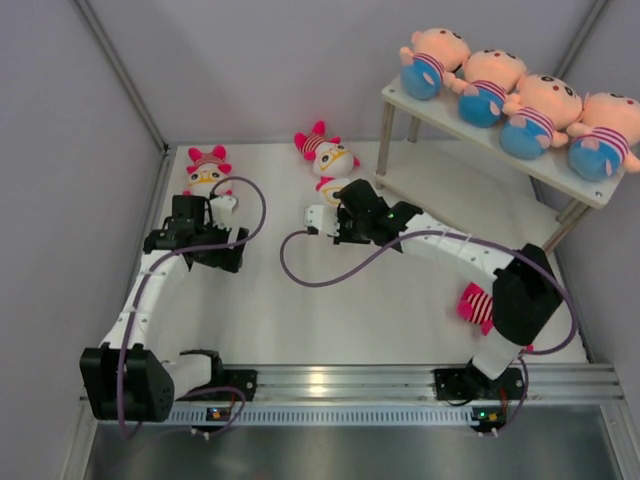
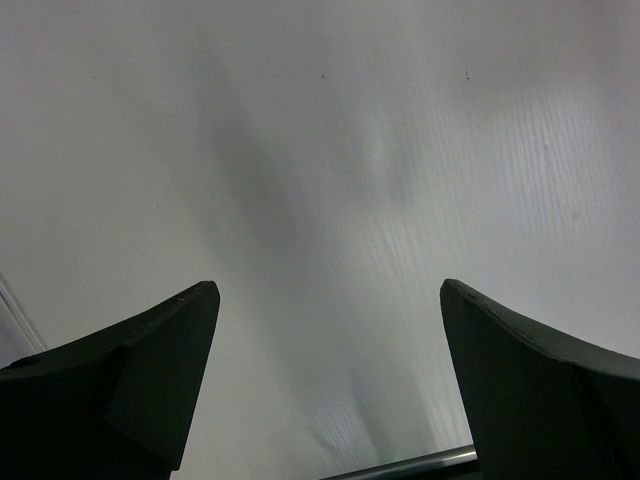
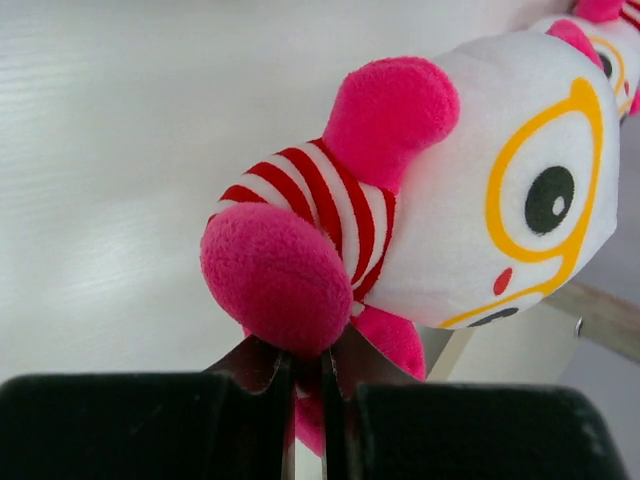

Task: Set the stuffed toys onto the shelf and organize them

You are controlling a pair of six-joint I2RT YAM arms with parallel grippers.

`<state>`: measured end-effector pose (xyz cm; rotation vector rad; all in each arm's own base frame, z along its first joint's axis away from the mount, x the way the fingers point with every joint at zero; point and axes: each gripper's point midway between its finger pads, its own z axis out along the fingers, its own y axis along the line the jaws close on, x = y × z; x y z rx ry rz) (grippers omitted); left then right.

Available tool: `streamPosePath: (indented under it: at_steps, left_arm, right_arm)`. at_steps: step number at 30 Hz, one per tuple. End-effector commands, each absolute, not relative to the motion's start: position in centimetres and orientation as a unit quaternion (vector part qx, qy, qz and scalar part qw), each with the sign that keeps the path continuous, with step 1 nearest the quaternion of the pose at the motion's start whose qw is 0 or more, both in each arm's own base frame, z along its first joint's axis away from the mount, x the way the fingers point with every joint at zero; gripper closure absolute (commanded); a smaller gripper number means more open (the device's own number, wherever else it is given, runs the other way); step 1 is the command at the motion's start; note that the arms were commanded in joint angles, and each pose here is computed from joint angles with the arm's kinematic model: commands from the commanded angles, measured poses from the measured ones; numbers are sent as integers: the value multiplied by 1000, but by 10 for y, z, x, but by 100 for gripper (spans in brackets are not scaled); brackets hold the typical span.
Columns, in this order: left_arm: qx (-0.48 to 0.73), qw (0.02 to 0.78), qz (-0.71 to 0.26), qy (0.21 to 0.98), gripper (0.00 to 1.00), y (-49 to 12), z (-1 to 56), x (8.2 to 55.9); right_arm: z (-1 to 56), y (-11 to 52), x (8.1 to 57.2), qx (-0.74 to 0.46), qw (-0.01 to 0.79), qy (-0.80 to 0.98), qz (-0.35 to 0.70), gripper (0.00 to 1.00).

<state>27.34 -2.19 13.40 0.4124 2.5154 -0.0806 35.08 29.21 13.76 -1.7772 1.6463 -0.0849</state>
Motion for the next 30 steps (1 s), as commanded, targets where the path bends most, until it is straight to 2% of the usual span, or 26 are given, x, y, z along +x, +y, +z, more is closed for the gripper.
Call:
streamPosePath:
  at_steps: [1, 7, 14, 19, 27, 30]
  left_arm:
    - [149, 339, -42, 928, 2, -27, 156, 281]
    - [153, 361, -46, 919, 2, -29, 167, 274]
    - [155, 378, -49, 911, 2, -31, 174, 269]
    - [156, 378, -49, 911, 2, -31, 174, 269]
    - [160, 376, -57, 911, 2, -35, 174, 270]
    - [161, 376, -58, 911, 2, -36, 174, 270]
  right_arm:
    - [152, 245, 322, -617, 327, 713, -64, 100]
    - [159, 173, 311, -551, 304, 764, -144, 100]
    - [164, 72, 343, -473, 291, 800, -227, 100]
    - [164, 37, 348, -460, 304, 802, -230, 100]
    - [156, -42, 348, -436, 268, 813, -278, 100]
    - [149, -77, 353, -414, 227, 824, -313, 100]
